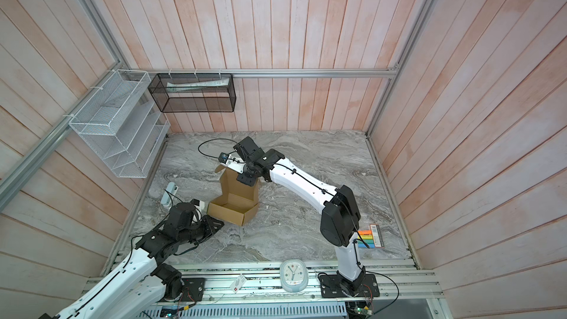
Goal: Assemble paper box
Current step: Close the paper box at the center of the table.
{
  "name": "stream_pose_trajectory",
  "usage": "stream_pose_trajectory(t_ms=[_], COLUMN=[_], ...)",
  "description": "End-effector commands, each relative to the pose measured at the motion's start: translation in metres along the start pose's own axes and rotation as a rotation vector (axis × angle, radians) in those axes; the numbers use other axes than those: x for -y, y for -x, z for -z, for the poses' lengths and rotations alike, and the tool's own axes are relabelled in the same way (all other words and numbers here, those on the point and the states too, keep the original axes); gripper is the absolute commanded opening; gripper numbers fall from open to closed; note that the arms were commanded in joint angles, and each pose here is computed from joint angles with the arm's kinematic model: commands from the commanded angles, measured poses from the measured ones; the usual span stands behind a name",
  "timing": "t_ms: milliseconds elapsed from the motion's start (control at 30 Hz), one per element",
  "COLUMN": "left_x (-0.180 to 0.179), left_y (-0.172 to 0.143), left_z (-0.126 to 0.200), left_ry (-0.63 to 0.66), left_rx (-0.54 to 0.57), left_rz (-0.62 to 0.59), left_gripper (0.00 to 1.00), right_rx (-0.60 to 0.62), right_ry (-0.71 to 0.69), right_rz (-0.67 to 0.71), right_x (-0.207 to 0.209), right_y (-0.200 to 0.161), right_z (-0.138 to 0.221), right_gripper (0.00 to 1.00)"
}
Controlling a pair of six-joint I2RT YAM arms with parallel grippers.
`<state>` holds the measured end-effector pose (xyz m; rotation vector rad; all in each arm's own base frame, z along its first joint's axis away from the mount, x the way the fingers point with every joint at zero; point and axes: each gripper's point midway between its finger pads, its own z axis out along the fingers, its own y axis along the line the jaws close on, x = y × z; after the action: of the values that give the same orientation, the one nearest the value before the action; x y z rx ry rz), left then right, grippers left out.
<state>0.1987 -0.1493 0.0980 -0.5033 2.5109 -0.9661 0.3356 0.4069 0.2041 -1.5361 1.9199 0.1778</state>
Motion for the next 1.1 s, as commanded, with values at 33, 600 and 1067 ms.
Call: stream_pose_trajectory(t_ms=[33,600,1067], left_x=[0.001,0.004,0.003], left_y=[0.007,0.010,0.016], left_z=[-0.006,-0.024,-0.041], left_ry=[-0.032,-0.085,-0.087], left_rx=[0.051,0.079,0.120], left_rz=[0.034,0.075,0.075], left_gripper=[0.23,0.22,0.21], right_rx=[-0.007,0.008,0.006], right_ry=[0.007,0.032,0.124], right_rz=[0.005,0.019,-0.009], right_x=[-0.005,-0.025,-0.048], right_y=[0.005,0.018,0.018], right_z=[0.000,0.004,0.004], right_gripper=[0.06,0.06,0.15])
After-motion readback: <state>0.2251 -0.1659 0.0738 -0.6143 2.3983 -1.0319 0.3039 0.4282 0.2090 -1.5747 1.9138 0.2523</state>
